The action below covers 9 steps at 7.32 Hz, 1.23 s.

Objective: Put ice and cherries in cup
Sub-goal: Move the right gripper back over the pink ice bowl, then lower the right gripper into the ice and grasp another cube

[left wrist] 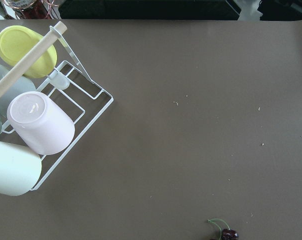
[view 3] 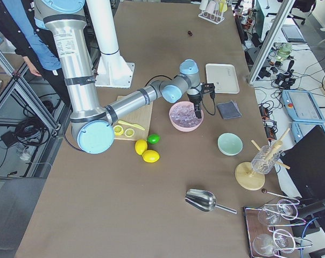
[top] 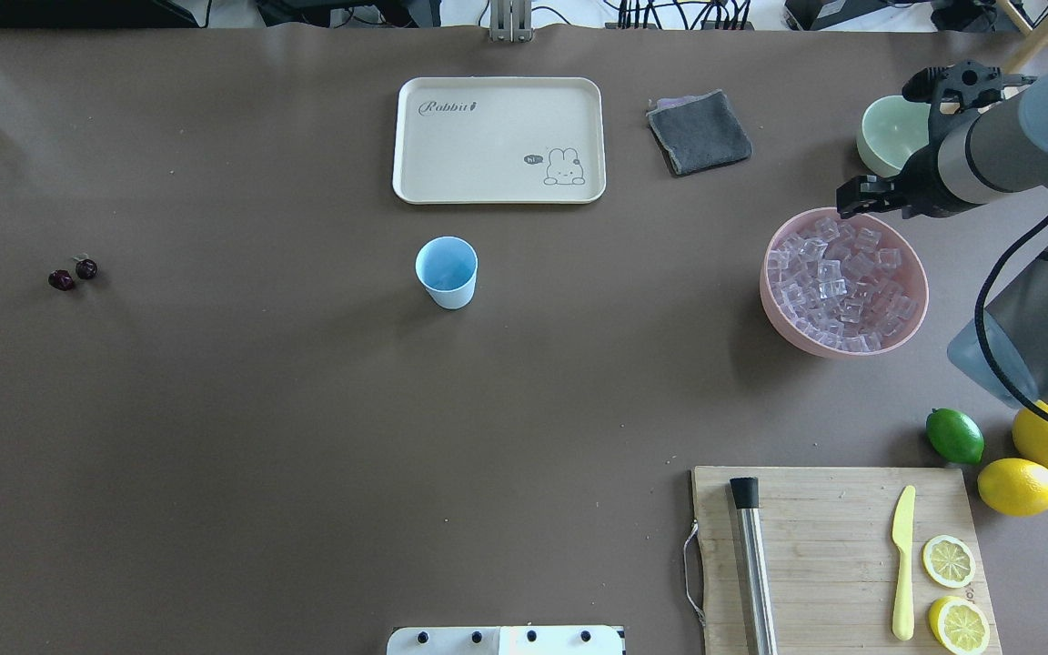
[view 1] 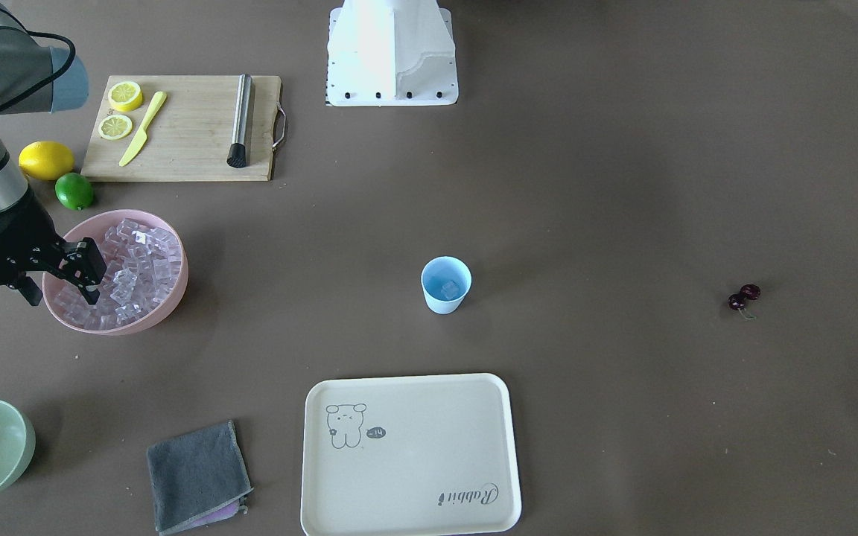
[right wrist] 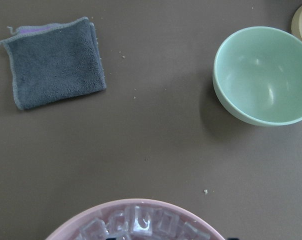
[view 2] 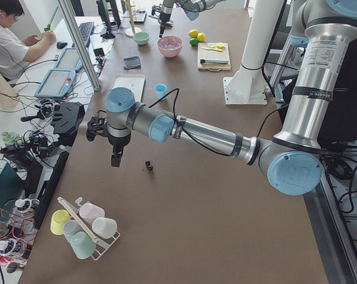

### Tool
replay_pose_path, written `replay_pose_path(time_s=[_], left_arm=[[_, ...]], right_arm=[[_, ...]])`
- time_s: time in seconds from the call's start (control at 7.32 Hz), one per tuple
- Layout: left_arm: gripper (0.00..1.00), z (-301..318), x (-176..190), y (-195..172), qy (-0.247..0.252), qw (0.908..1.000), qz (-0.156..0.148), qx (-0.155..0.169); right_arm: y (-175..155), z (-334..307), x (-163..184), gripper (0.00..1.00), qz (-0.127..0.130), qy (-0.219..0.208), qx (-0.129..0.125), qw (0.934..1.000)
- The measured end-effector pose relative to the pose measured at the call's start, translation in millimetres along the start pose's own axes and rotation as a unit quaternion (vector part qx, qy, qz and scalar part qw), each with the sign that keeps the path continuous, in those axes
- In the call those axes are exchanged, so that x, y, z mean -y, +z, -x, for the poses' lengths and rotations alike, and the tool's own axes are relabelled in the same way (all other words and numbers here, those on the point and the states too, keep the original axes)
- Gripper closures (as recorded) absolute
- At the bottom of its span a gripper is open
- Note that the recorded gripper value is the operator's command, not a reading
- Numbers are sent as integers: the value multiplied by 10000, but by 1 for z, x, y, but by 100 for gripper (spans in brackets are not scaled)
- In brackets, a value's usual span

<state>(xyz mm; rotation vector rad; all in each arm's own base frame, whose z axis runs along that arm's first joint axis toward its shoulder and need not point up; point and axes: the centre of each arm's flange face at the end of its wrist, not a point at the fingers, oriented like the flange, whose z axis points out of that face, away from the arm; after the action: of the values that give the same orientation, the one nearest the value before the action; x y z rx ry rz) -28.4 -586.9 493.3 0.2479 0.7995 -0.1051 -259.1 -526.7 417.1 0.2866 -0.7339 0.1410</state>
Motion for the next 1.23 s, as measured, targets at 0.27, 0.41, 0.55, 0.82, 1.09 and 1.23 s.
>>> replay_pose_path(time_s=[0.27, 0.41, 0.55, 0.82, 1.09, 1.23], left_arm=[[2, -1, 0, -2, 12, 10000, -16, -5], [2, -1, 0, -1, 17, 10000, -14, -2], [2, -1, 1, -1, 19, 10000, -12, -1], [2, -3, 1, -1, 31, 10000, -13, -8], [2, -5, 2, -2, 50, 10000, -28, -17], [2, -5, 2, -3, 58, 10000, -37, -19]], right_arm=[[10, 9, -14, 25, 87, 33, -26, 10000], [17, 12, -24, 25, 175, -16, -44, 9998], [23, 14, -35, 26, 257, -69, -55, 9996], [29, 19, -48, 29, 336, -143, -72, 9993], [40, 20, -62, 30, 369, -198, -200, 9989], [47, 22, -68, 30, 371, -244, -274, 9986]])
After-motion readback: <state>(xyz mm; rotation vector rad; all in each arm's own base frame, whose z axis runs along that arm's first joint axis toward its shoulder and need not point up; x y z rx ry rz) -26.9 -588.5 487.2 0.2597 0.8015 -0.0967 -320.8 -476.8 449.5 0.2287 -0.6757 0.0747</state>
